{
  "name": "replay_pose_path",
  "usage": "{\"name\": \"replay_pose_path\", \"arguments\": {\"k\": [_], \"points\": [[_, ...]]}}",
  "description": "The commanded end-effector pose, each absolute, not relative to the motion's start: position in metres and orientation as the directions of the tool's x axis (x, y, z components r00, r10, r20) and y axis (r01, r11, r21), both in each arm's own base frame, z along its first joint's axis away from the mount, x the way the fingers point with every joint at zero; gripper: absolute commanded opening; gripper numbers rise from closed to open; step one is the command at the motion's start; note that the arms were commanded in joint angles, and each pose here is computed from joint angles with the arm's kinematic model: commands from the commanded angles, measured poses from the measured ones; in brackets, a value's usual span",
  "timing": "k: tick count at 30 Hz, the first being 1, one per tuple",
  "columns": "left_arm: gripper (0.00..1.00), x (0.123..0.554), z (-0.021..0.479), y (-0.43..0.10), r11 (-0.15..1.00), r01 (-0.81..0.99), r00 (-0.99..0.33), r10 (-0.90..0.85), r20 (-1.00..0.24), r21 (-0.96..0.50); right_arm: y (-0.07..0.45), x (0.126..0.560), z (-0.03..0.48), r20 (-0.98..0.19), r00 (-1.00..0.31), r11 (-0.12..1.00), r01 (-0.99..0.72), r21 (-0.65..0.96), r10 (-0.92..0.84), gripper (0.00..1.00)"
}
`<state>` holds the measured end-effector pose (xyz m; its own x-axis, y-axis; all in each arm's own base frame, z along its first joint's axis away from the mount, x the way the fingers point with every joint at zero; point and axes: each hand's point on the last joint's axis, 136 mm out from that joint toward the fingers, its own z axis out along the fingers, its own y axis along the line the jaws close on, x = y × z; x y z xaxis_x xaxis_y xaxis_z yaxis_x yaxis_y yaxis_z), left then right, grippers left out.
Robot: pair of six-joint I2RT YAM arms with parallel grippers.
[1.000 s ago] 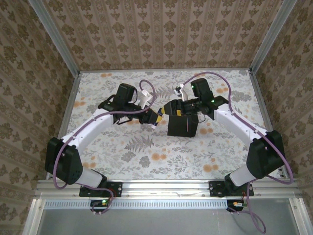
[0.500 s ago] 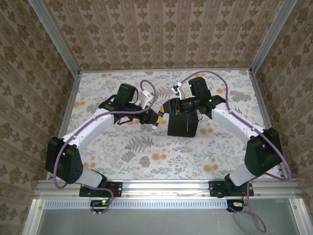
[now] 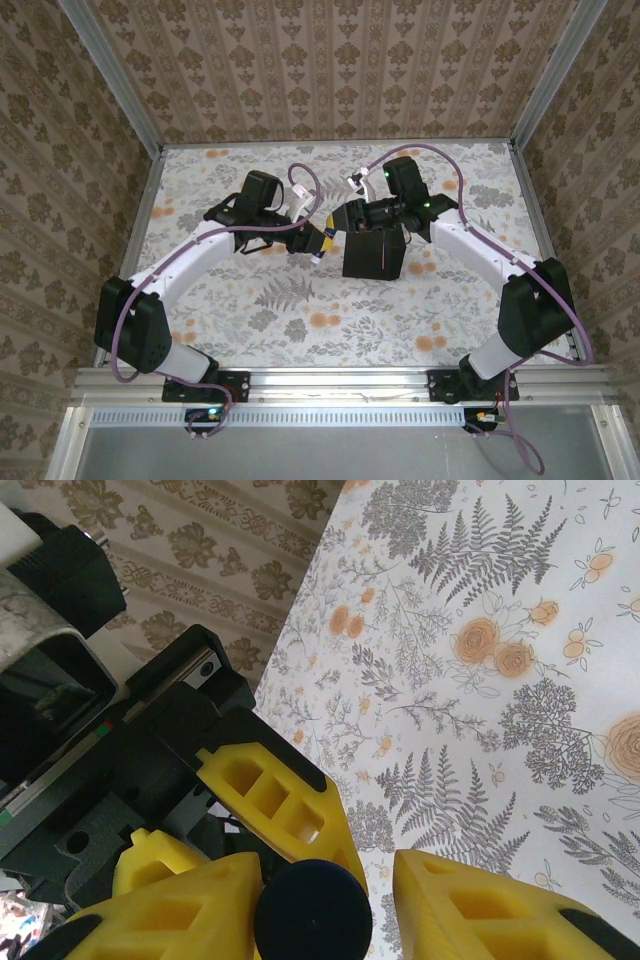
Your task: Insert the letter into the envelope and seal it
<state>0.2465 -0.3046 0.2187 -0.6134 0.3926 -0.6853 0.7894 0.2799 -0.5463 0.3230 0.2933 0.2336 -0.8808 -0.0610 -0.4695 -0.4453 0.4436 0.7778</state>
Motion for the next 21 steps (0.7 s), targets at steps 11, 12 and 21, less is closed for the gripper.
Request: {"name": "replay_pose_path", "arguments": {"k": [11, 12, 21], "points": [[0.0, 0.2478, 0.2317, -0.3102, 0.245, 0.807, -0.589, 0.38, -0.713, -0.537, 0.2989, 0.3229, 0.239, -0.472, -0.879, 0.425, -0.455, 0.783, -0.071, 0.32], [0.0, 0.248, 0.2305, -0.3098, 0.249, 0.806, -0.591, 0.381, -0.711, -0.537, 0.2988, 0.3229, 0.2387, -0.473, -0.878, 0.425, -0.455, 0.782, -0.071, 0.31], [0.0, 0.2513, 0.2294, -0.308, 0.26, 0.802, -0.598, 0.374, -0.709, -0.538, 0.2969, 0.3257, 0.2408, -0.484, -0.873, 0.441, -0.456, 0.773, -0.054, 0.19]]}}
